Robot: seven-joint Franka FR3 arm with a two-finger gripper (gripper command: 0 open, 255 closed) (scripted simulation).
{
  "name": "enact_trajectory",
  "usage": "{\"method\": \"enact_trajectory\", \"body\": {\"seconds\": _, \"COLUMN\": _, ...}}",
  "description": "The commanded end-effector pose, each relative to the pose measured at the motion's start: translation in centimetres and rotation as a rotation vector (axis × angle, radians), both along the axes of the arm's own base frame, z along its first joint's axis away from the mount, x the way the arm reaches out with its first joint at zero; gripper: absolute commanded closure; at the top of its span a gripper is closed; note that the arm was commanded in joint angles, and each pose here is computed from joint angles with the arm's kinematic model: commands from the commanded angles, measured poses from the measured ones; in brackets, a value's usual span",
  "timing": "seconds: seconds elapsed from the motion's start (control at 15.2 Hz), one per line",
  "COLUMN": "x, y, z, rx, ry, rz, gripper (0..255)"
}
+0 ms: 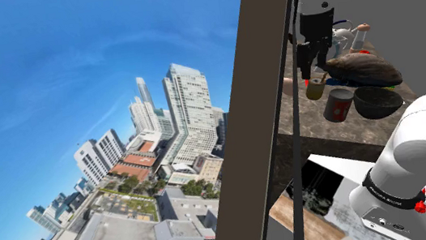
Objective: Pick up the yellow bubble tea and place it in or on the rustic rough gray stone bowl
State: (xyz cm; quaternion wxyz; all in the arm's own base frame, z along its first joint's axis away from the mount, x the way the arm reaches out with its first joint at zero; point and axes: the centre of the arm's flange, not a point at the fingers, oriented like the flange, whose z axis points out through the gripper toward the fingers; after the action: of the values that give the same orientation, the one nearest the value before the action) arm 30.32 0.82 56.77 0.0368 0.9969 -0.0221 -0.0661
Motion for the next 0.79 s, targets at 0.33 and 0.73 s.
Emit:
{"method": "enact_trajectory", "body": {"seconds": 0.33, "x": 1.4, "y": -5.9, "z": -2.8, "rx": 0.011, "ry": -0.02, "rz": -0.002, "gripper": 0}}
{"method": "enact_trajectory", "body": {"seconds": 0.73, "x": 3.2, "y": -12.8, "z": -6.2, "rx": 0.023, "ry": -0.045, "rz": -0.004, "gripper": 0}}
